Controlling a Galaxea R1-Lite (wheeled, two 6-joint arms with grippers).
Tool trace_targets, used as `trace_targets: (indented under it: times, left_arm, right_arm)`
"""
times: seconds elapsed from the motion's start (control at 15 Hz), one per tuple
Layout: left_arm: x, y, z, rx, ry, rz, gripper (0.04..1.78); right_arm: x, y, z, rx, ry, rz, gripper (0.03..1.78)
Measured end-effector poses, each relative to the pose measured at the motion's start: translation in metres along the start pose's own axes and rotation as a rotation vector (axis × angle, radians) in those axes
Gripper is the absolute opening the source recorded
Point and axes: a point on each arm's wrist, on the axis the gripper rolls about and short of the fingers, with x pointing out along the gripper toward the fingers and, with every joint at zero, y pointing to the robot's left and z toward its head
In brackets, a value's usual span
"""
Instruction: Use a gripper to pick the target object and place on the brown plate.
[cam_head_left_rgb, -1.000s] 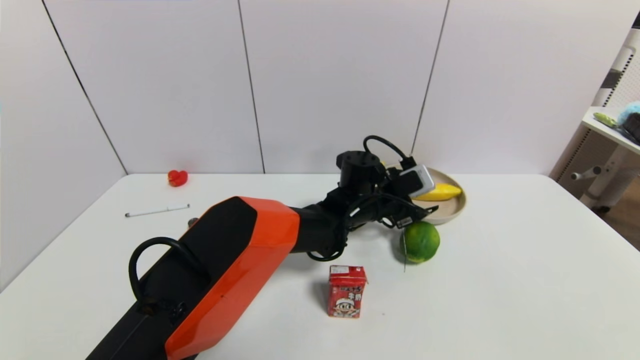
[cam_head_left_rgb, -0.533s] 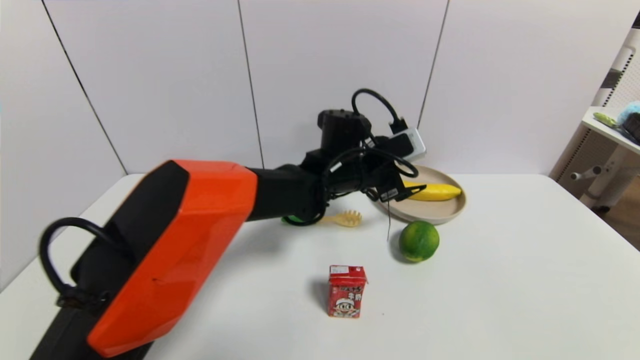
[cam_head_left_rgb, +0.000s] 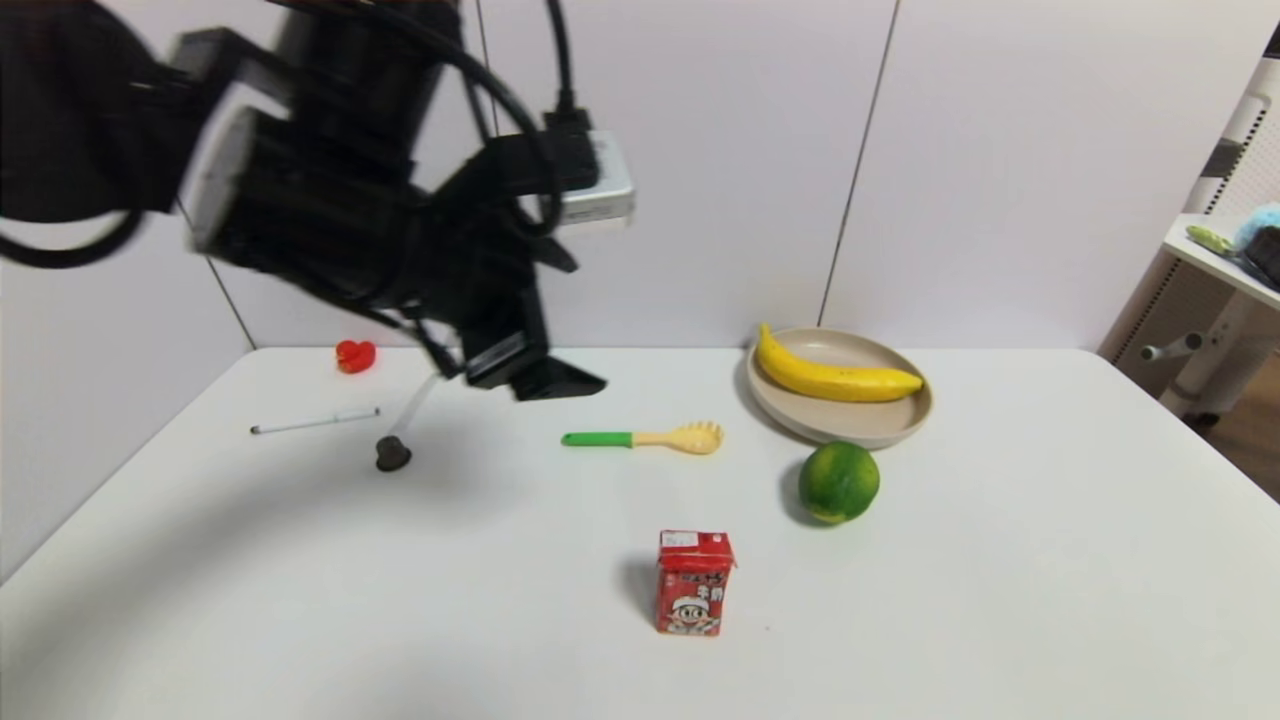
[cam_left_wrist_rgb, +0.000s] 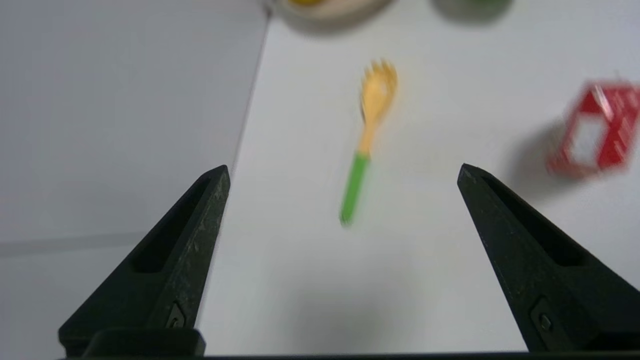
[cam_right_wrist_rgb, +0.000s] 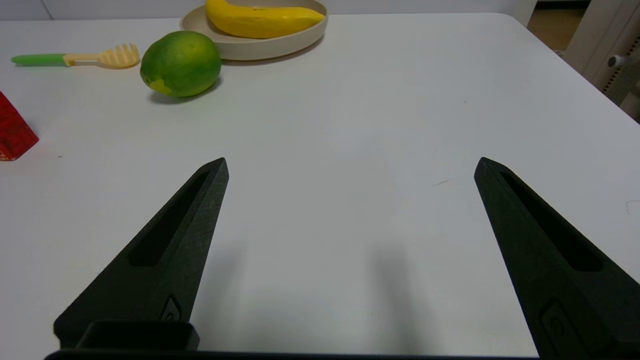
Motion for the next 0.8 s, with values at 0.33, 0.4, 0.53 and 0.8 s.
trace_targets:
  times: [0.33,0.4,0.53,0.8]
  left_arm:
    - [-0.125,-0.067,-0.072,-0.216,0.192,0.12,1.67]
    - [-0.14,-0.084,-0.087,-0.268,0.205,0.164,1.67]
    - [-0.159,-0.115,-0.112,-0.365,0.196,0.277,1.67]
    - [-0.169,-0.16,-0.146,-0.483,0.065,0.55,1.69]
  right_arm:
    - [0.0,0.0,0.0,0.0,0.0,0.0,1.7]
    - [0.0,0.0,0.0,0.0,0.0,0.0,1.7]
    - [0.0,0.0,0.0,0.0,0.0,-0.001,1.7]
    - [0.0,0.0,0.0,0.0,0.0,-0.001,1.7]
